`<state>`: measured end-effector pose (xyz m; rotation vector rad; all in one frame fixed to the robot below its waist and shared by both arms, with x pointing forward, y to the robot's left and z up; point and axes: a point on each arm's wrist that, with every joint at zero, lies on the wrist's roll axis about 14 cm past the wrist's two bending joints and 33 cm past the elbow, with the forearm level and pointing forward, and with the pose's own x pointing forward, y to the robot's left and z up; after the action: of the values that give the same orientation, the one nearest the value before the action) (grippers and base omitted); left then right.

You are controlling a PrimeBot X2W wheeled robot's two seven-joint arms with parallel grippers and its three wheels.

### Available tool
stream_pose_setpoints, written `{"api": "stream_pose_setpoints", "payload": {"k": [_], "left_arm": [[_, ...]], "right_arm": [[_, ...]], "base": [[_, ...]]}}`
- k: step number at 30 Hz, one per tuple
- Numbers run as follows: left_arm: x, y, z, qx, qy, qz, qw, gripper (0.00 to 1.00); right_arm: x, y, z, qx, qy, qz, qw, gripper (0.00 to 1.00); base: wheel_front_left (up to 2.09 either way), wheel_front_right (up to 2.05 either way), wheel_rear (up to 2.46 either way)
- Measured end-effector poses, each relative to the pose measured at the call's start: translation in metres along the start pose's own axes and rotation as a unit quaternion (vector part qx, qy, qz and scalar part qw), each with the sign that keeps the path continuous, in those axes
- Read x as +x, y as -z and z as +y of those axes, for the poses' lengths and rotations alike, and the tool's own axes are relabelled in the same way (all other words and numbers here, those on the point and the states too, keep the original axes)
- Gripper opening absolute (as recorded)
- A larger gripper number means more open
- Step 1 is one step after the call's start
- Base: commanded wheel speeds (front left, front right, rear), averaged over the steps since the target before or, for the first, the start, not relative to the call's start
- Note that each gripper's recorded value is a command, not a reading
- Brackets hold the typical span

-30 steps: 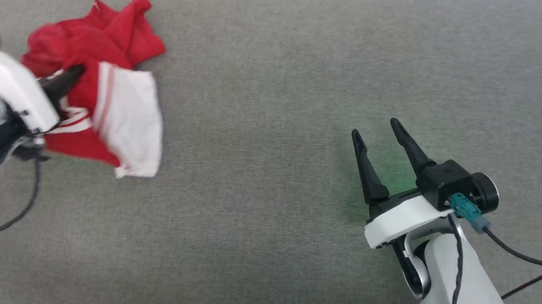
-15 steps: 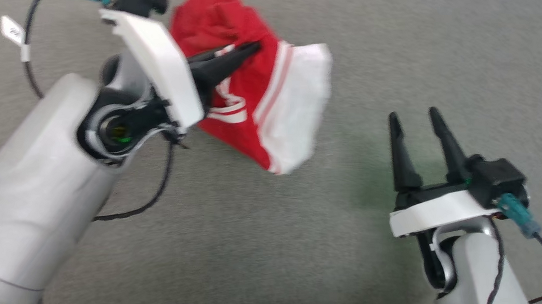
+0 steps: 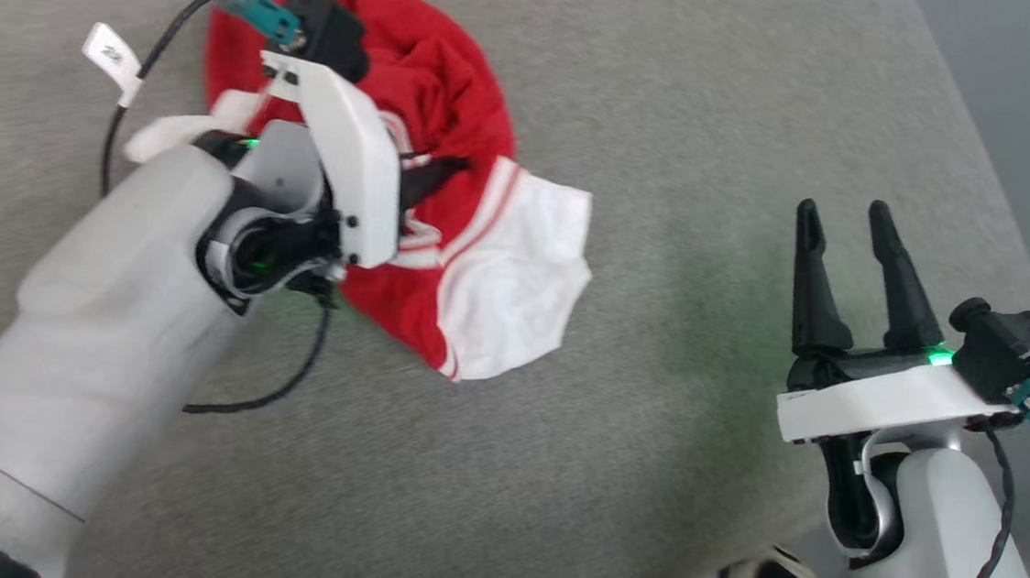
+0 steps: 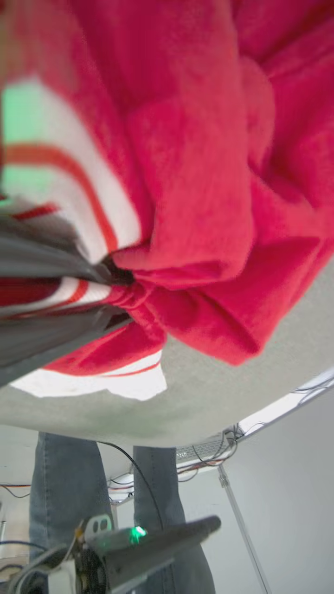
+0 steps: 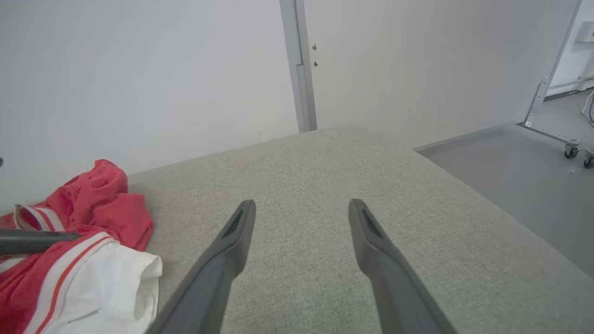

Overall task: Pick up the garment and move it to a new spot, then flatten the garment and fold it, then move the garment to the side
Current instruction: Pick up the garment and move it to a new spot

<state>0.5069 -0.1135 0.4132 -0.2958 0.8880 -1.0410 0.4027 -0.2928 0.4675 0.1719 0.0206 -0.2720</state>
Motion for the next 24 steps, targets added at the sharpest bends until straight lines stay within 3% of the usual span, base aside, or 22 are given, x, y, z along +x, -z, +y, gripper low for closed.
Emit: {"api": "stream_pose_setpoints", "payload": {"k": [8,11,12,13,14,16,24], "left_arm": [[0.029,0.025,0.033,0.103,-0.037,0.1,0.989,0.0],[0.031,0.026,0.037,0.116,-0.04,0.11,0.986,0.0],[0.031,0.026,0.037,0.122,-0.042,0.11,0.985,0.12],[0.03,0.026,0.037,0.127,-0.044,0.108,0.985,0.35],[0.029,0.025,0.037,0.139,-0.046,0.103,0.984,0.35],[0.026,0.022,0.034,0.144,-0.046,0.09,0.984,1.0],[-0.013,-0.012,0.02,0.122,-0.047,-0.042,0.991,1.0]], "right_arm": [[-0.014,0.011,-0.018,0.002,0.029,0.022,0.999,1.0],[-0.014,0.013,-0.017,0.002,0.027,0.025,0.999,1.0],[-0.013,0.013,-0.015,0.003,0.025,0.024,0.999,1.0],[-0.012,0.012,-0.013,-0.001,0.022,0.023,0.999,1.0],[-0.01,0.011,-0.011,-0.004,0.018,0.022,1.0,1.0],[-0.006,0.008,-0.006,-0.009,0.009,0.017,1.0,1.0],[0.004,0.009,0.023,-0.043,-0.04,0.013,0.998,1.0]], "base": [[0.0,0.0,0.0],[0.0,0.0,0.0],[0.0,0.0,0.0],[0.0,0.0,0.0],[0.0,0.0,0.0],[0.0,0.0,0.0],[0.0,0.0,0.0]]}}
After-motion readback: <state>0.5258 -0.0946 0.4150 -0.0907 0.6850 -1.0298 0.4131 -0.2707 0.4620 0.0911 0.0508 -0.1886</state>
